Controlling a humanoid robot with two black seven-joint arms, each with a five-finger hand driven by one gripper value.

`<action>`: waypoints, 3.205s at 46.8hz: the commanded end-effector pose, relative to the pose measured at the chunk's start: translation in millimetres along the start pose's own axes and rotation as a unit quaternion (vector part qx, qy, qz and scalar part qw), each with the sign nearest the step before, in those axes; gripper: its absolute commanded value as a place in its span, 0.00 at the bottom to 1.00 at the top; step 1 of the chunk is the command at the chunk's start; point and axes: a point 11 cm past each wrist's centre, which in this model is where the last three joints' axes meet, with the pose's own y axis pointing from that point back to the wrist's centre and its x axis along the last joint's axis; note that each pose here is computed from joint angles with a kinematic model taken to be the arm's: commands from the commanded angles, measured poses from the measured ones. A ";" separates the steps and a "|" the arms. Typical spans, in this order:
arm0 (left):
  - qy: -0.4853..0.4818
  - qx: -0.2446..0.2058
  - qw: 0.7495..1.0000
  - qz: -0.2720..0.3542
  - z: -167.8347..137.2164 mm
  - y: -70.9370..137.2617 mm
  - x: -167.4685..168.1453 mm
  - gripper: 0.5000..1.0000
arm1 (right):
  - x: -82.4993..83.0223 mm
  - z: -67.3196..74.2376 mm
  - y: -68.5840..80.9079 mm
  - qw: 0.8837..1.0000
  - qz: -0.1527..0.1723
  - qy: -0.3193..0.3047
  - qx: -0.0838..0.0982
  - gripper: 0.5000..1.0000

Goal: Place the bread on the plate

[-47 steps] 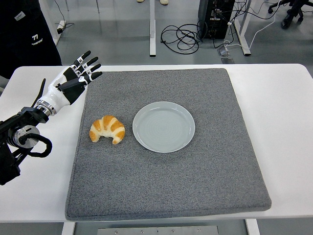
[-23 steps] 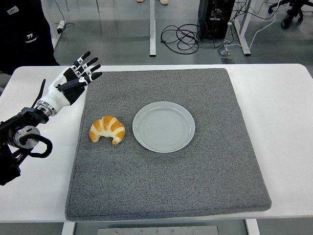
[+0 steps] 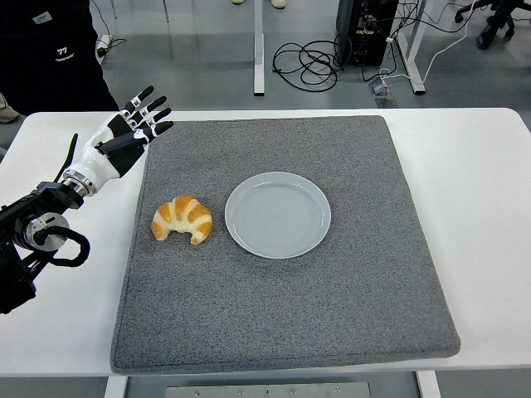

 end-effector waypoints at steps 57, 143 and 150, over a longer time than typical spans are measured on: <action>-0.204 0.051 0.976 -0.055 79.6 -26.6 -21.9 0.90 | 0.0 -0.3 0.0 1.000 0.000 0.000 0.001 1.00; -0.575 0.163 0.770 -0.221 4.5 40.1 -58.5 0.90 | -0.1 -4.6 -0.8 1.000 0.000 0.000 0.004 1.00; -0.575 0.157 0.773 -0.218 -3.8 39.7 -60.6 0.90 | 0.3 -3.6 -0.7 1.000 0.000 0.001 0.003 1.00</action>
